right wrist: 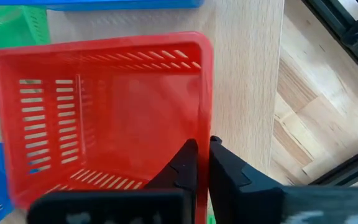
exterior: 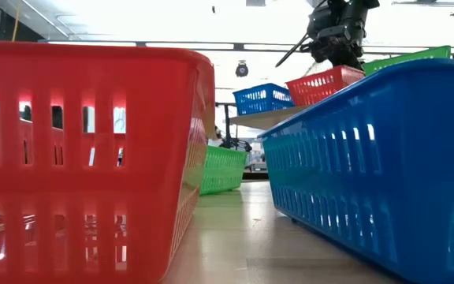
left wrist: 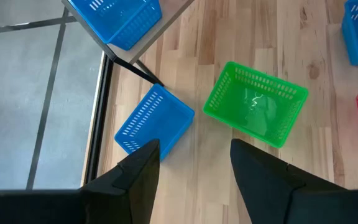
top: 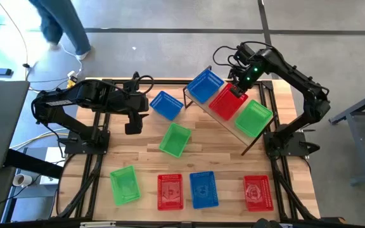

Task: Stack baskets on shelf by color
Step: Put the top red basket on the shelf, then stack the top green basket on the green basket on the shelf

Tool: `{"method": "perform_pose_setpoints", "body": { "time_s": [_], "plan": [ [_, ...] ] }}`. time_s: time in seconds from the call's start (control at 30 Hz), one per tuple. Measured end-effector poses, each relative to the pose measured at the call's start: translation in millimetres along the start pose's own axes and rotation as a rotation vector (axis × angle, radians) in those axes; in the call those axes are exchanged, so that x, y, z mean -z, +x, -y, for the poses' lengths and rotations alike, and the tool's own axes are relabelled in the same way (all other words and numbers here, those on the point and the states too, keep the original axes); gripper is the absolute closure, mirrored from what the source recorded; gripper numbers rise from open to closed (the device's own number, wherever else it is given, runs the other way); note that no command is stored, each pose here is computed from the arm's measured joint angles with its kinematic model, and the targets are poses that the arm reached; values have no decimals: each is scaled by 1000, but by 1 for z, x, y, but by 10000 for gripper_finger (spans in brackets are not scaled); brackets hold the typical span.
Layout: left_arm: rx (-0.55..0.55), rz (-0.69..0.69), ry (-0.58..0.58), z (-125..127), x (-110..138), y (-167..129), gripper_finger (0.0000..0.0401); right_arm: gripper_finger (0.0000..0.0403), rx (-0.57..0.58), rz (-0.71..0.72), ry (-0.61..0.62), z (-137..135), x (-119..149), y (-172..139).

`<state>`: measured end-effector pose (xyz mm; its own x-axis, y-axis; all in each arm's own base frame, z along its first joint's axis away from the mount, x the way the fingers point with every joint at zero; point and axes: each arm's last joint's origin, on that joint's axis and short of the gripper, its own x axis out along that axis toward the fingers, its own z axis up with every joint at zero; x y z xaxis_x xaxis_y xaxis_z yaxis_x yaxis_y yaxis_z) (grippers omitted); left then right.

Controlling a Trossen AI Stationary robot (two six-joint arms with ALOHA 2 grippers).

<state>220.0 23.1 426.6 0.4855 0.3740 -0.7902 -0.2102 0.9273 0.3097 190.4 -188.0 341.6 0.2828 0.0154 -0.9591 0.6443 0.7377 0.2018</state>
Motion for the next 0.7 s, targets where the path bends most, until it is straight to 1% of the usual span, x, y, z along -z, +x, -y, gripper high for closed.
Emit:
{"method": "perform_pose_setpoints", "body": {
  "time_s": [0.17,0.27,0.5,0.7],
  "plan": [
    [0,0,0,0,0,0,215,346,30,-3,-4,0,0,0],
    [0,0,0,0,0,0,215,331,61,-4,-4,0,0,0],
    [0,0,0,0,0,0,215,327,65,-8,-3,0,1,-1],
    [-2,0,0,0,0,0,215,327,69,54,6,-4,-2,-22]
  ]
}}
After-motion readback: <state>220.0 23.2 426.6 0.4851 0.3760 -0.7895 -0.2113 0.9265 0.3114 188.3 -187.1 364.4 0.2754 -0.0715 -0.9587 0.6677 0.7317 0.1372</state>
